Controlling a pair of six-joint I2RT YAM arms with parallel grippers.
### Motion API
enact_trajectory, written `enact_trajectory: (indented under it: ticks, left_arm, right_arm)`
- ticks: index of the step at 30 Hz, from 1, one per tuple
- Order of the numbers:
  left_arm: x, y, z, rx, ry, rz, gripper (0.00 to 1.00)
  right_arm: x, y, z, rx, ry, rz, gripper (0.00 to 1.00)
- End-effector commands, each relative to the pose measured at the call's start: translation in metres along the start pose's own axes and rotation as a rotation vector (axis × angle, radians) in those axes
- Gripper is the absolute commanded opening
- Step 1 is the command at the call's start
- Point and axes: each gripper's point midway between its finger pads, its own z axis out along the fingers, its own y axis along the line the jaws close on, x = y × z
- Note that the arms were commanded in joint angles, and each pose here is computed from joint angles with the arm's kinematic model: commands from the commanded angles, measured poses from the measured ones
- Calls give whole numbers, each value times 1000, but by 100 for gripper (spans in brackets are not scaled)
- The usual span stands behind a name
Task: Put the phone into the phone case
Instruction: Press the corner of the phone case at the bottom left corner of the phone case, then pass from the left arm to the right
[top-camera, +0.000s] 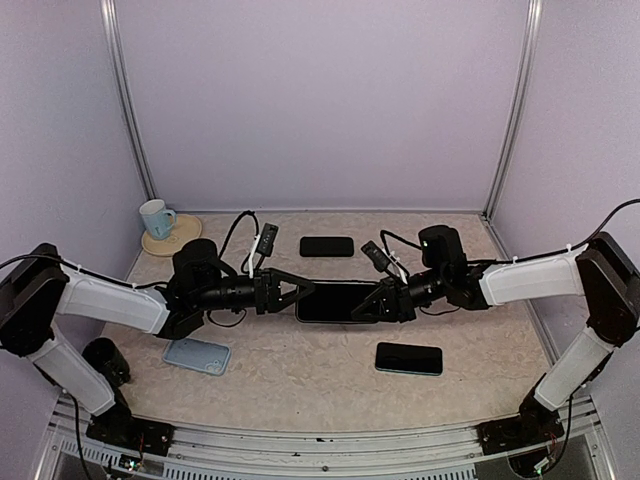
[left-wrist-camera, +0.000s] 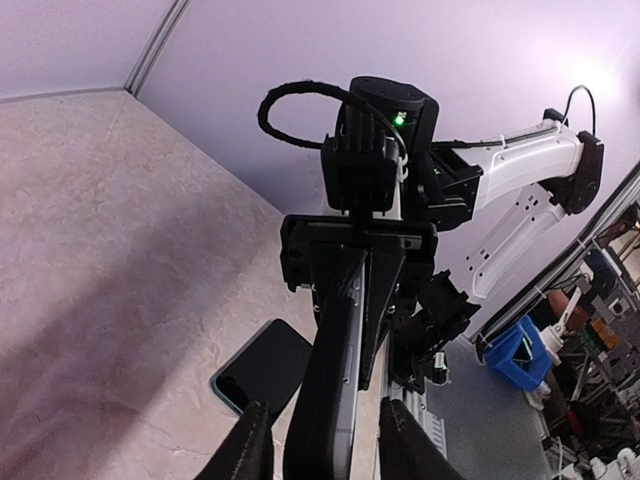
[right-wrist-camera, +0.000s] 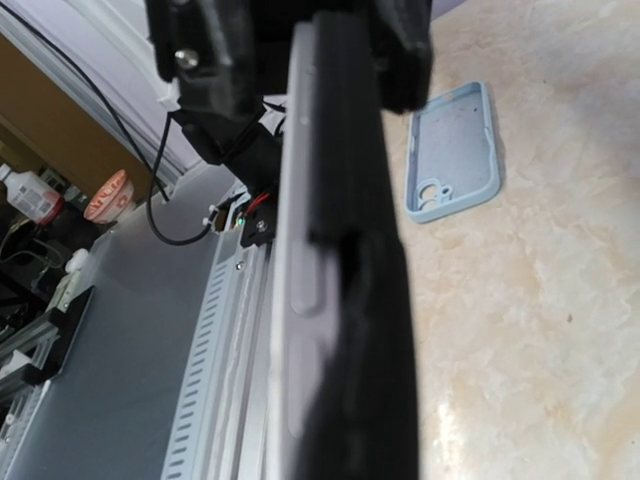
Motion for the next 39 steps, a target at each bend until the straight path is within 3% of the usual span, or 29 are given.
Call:
enact_trajectory:
  ticks: [1, 6, 8, 16, 24, 36, 39]
  left_arm:
    - [-6, -7, 5, 30, -12, 22, 25]
    - [-6, -6, 4, 24, -17, 25, 0]
    - [-5, -6, 3, 22, -20, 25, 0]
    - [-4, -11, -3, 35, -26, 47, 0]
    - [-7, -14, -11, 23, -38, 66, 0]
    - [-4, -16, -13, 33, -24, 67, 0]
    - [-6, -11, -10, 9, -6, 52, 0]
  right_arm:
    - [-17, 11, 1, -18, -26, -86, 0]
    - [-15, 9, 1, -11, -26, -83, 0]
    - [-17, 11, 1, -12, -29, -87, 0]
    - [-20, 21, -3, -39, -39, -111, 54]
    - [-22, 13, -11, 55, -30, -147, 87]
    - [-13, -9, -12, 198, 28, -179, 89]
    - [-4, -8, -7, 238, 72, -284, 98]
